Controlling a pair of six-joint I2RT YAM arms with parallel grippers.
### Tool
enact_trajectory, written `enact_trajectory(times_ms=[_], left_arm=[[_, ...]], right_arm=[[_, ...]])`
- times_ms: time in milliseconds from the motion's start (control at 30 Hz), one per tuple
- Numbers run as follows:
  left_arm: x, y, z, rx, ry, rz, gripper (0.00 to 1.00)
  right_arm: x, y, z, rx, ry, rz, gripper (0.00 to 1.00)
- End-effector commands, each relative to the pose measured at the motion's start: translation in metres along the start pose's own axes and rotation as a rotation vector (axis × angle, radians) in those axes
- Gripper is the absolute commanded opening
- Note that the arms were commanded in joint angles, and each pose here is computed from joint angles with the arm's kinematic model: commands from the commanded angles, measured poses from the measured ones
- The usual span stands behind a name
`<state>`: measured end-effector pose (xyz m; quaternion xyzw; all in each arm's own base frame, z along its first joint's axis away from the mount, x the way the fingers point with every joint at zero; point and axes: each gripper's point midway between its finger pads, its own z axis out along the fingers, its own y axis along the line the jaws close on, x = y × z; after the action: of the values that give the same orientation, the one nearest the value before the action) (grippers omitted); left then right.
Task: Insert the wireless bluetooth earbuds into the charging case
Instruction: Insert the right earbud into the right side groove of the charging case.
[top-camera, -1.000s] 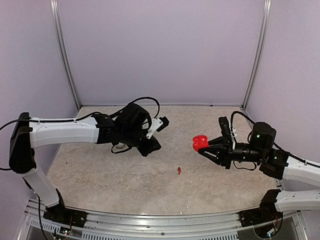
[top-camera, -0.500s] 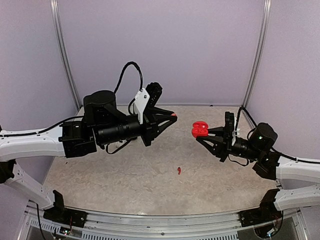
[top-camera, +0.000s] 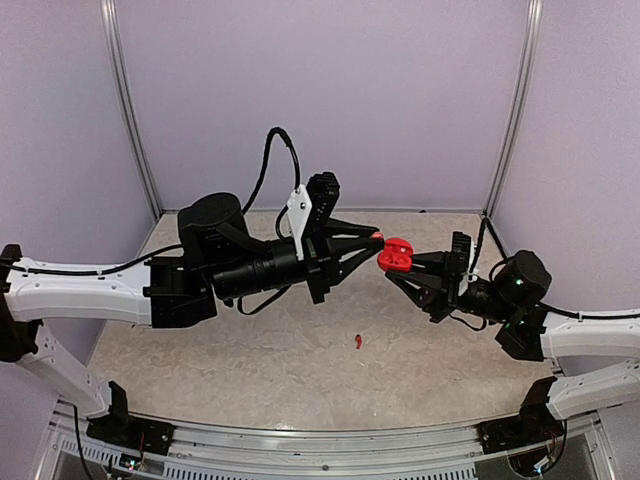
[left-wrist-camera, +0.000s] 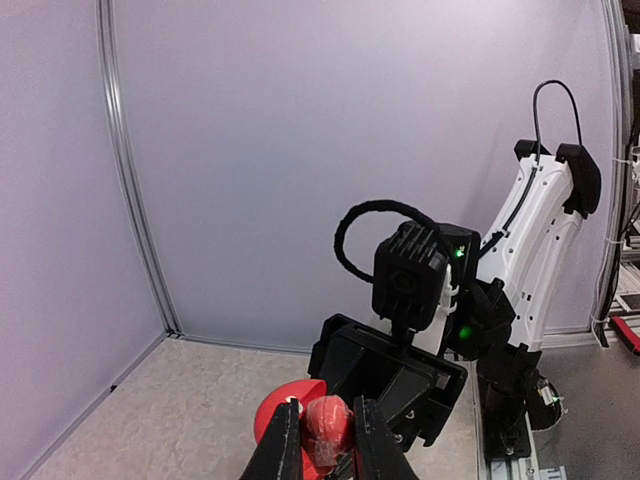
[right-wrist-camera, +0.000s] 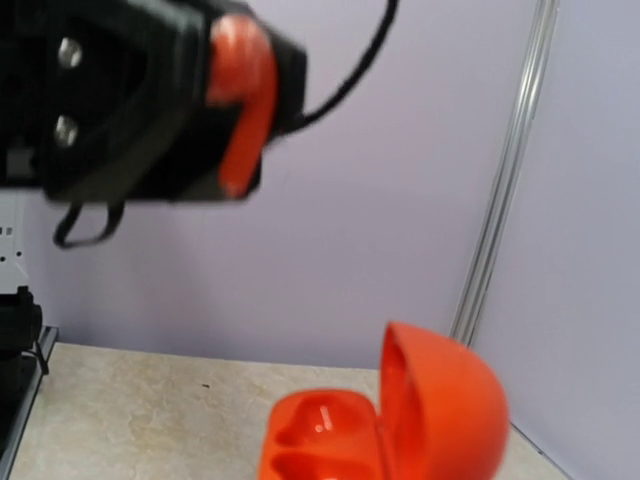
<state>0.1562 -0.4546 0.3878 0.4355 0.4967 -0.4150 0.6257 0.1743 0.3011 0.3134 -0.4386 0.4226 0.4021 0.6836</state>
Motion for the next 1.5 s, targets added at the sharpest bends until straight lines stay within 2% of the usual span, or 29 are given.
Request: enact_trajectory(times_ms=[0, 500, 1000, 1467], left_arm=[[0.001, -0.010, 0.009, 0.043, -0.030, 0.013, 0.13], [0.021, -0.012, 0.029, 0.050, 0.018, -0.012, 0.12], [0.019, -0.004, 0.031, 0.029, 0.023, -0.016, 0.12], [0.044, 0.000, 0.030, 0.007, 0.087, -0.034, 0.12]], right_arm=[[-0.013, 0.000, 0.003, 0.016, -0.046, -0.031, 0.00], [-0.015, 0.000, 0.012, 0.022, -0.033, 0.010, 0.00], [-0.007, 0.006, 0.011, 0.010, -0.011, 0.021, 0.00], [-0.018, 0.006, 0.006, 0.015, -0.043, 0.014, 0.00]])
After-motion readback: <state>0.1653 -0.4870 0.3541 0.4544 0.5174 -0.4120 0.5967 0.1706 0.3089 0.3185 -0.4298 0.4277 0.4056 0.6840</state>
